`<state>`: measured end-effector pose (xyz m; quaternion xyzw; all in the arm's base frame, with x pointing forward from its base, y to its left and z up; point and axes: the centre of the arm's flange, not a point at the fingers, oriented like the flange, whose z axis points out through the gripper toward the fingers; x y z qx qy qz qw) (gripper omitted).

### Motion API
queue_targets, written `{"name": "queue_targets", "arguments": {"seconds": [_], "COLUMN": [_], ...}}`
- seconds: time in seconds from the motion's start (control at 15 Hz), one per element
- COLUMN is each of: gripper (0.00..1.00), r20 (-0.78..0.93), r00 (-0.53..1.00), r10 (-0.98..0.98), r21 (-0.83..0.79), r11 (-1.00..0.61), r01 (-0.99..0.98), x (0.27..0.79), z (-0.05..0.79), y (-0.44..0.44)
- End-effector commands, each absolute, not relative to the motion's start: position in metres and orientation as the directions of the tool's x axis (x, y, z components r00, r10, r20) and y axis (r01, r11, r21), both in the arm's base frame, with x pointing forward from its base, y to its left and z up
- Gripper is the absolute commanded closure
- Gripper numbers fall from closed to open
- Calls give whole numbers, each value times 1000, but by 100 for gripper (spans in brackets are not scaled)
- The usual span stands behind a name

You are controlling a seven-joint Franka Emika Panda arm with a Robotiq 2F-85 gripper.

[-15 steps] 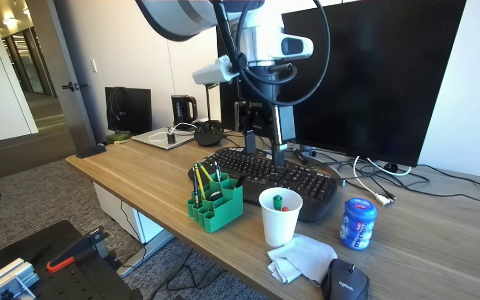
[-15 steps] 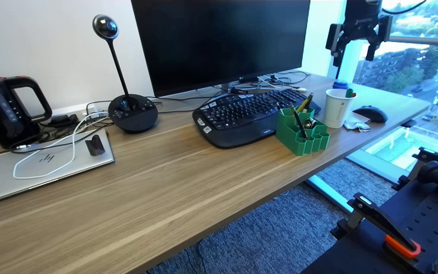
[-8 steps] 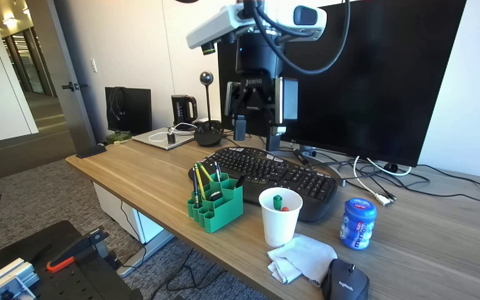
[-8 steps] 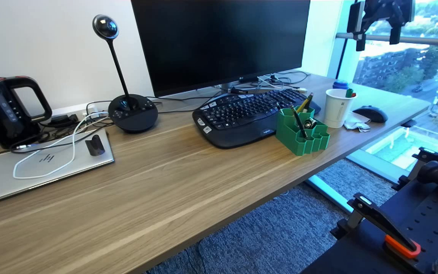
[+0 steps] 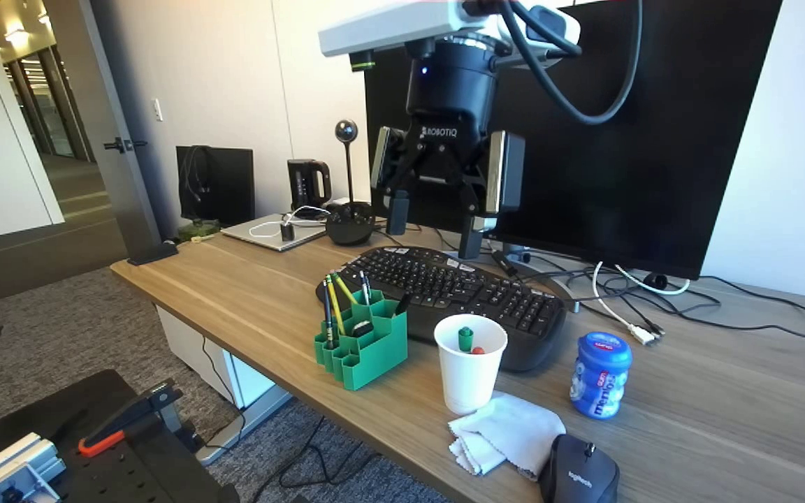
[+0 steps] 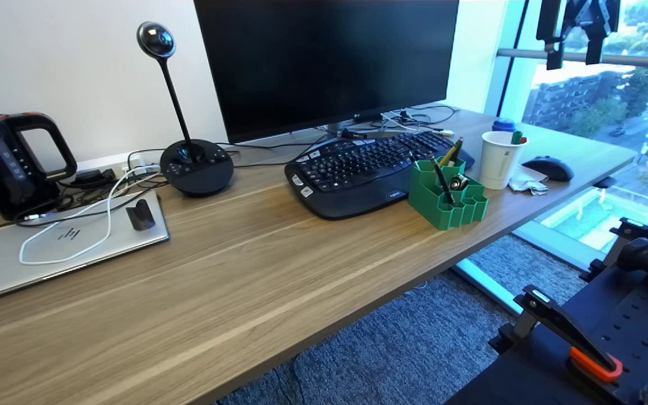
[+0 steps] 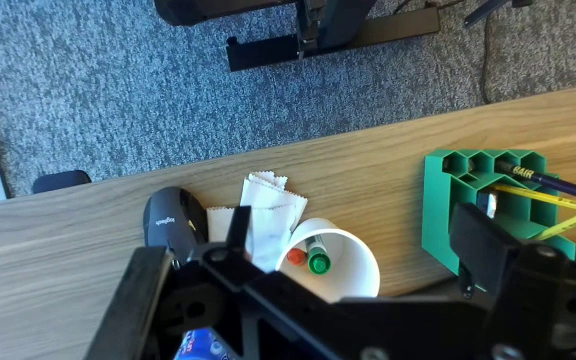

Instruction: Move the marker to the green rack

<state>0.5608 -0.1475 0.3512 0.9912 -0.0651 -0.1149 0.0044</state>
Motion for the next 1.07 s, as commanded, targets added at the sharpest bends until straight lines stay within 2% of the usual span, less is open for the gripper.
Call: {"name": "queue_targets", "arguments": {"seconds": [0.0,0.47,1.0], "gripper": [0,0,0], "r20": [-185,-9,0], "r00": [978,998,1000], "r10": [-92,-62,-20], "r21": [-8,-3,-3], "r11": [-995,-998,-1000], "r01": [-95,-62,-20], "x": [559,558,532], "z": [360,362,357], "y": [-150,-145,-131]}}
